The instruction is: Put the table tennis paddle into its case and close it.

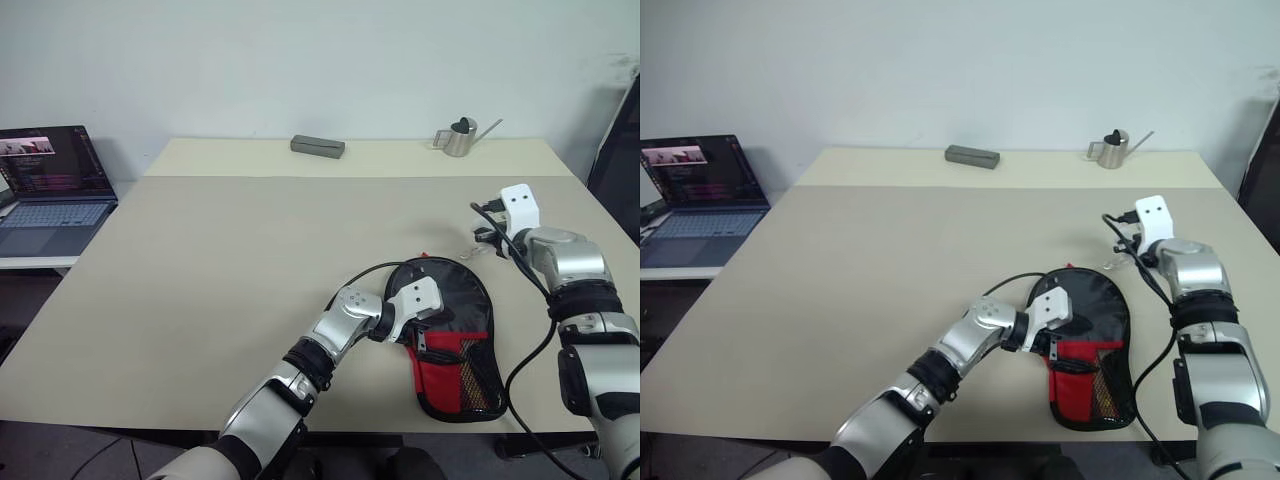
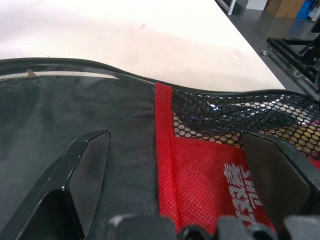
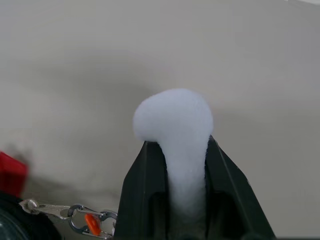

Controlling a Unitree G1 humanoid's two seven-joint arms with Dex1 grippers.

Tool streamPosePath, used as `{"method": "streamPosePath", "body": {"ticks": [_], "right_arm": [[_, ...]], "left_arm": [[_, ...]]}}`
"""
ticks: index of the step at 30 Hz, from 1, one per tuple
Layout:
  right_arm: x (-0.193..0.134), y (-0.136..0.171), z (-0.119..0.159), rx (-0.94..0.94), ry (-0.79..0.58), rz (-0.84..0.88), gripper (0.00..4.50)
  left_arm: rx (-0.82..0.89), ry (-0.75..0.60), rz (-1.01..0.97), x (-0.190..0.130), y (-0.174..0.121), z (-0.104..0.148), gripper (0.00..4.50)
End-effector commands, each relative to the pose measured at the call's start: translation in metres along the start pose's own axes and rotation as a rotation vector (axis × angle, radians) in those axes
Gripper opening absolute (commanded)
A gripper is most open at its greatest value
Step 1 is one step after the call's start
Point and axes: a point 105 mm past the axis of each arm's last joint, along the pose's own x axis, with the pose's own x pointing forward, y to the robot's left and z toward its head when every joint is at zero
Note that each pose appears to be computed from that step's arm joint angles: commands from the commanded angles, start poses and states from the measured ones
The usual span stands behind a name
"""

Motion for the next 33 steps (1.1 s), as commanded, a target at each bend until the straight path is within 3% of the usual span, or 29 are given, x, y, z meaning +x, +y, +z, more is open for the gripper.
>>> {"method": "streamPosePath", "body": {"ticks": [1,13,33], "right_arm": [[-0.019,-0.014,0.013,-0.006,-0.049,-0.032,0.32],[-0.077,-0.035,-0.034,-0.026,0.094,-0.005,0.32],[-0.167,0.029,-0.112,-0.191,0.381,0.437,0.31]], "left_arm": [[-0.183,0.23,-0.039,-0.002,-0.022,-0.075,4.5],[-0.176,0.235,-0.048,0.001,-0.023,-0.074,4.5],[-0.166,0.241,-0.071,0.004,-0.026,-0.073,4.5]]}}
